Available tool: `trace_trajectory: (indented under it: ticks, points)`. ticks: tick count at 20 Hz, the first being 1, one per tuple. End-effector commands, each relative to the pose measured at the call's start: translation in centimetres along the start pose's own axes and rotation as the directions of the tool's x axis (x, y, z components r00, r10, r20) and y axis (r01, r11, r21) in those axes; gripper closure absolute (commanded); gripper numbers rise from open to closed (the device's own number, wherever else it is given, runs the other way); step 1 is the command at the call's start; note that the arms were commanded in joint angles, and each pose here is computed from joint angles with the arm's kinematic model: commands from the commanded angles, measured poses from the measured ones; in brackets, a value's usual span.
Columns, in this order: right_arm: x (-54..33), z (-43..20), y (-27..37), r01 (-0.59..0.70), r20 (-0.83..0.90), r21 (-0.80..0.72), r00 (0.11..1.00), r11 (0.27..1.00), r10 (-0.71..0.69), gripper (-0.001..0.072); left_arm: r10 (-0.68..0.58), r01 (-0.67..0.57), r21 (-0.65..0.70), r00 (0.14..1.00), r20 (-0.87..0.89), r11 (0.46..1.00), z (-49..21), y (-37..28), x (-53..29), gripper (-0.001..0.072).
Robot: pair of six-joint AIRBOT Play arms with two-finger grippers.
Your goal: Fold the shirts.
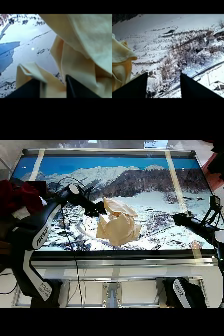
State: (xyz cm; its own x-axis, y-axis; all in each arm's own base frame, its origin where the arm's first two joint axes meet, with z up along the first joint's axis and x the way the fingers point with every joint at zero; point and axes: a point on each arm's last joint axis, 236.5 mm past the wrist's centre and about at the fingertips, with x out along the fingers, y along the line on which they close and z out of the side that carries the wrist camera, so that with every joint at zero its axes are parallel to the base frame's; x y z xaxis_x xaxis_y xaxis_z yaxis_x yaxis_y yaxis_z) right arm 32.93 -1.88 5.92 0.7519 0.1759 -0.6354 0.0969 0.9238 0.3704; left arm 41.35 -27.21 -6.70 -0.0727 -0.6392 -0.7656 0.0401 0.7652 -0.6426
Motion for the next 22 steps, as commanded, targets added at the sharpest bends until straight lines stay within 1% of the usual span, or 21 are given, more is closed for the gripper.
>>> trace_trajectory:
  ticks: [1,3,4,6,8,9,11,14,17,20,22]
  points:
    - [0.0,0.1,0.3,-0.013,0.003,0.014,1.0,1.0,0.013,0.024,-0.072,0.072,0.058,0.997,-0.002,0.996,0.0,-2.0,1.1,0.07]
    - [0.4,0.0,0.4,-0.023,-0.002,0.035,1.0,0.999,0.023,0.0246,-0.107,0.106,0.085,0.994,-0.001,0.991,0.0,-3.1,1.0,0.0696]
    - [1.2,-0.3,0.6,-0.046,-0.022,0.078,0.999,0.996,0.048,0.0246,-0.108,0.107,0.093,0.994,0.004,0.99,0.2,-3.3,0.7,0.0697]
    - [4.3,-1.8,1.9,-0.129,-0.087,0.147,0.986,0.981,0.142,0.0245,-0.117,0.114,0.112,0.993,0.012,0.987,0.7,-3.9,-0.2,0.0697]
    - [8.2,-3.4,4.6,-0.236,-0.136,0.209,0.954,0.949,0.267,0.0245,-0.126,0.123,0.136,0.992,0.013,0.983,1.1,-4.7,-1.2,0.0697]
    - [10.4,-4.3,5.7,-0.261,-0.163,0.235,0.939,0.936,0.303,0.0245,-0.131,0.128,0.15,0.991,0.011,0.98,1.2,-5.2,-1.7,0.0697]
    - [14.5,-5.8,7.9,-0.284,-0.235,0.281,0.906,0.917,0.353,0.0243,-0.138,0.133,0.174,0.99,0.017,0.976,1.5,-6.0,-2.4,0.0697]
    - [19.2,-6.2,11.2,-0.328,-0.301,0.276,0.863,0.903,0.406,0.0232,-0.124,0.115,0.204,0.992,0.03,0.972,2.0,-6.3,-3.3,0.0697]
    - [21.6,-5.3,12.5,-0.347,-0.321,0.242,0.852,0.906,0.412,0.0233,-0.089,0.08,0.224,0.996,0.03,0.971,2.0,-5.7,-3.5,0.0697]
    - [22.3,-6.4,10.4,-0.271,-0.407,0.143,0.86,0.952,0.307,0.0233,-0.036,0.027,0.235,0.999,0.034,0.972,2.1,-4.5,-3.4,0.0697]
    - [22.3,-6.5,9.8,-0.253,-0.423,0.115,0.862,0.961,0.278,0.0233,-0.018,0.009,0.239,0.999,0.038,0.971,2.2,-4.1,-3.4,0.0697]
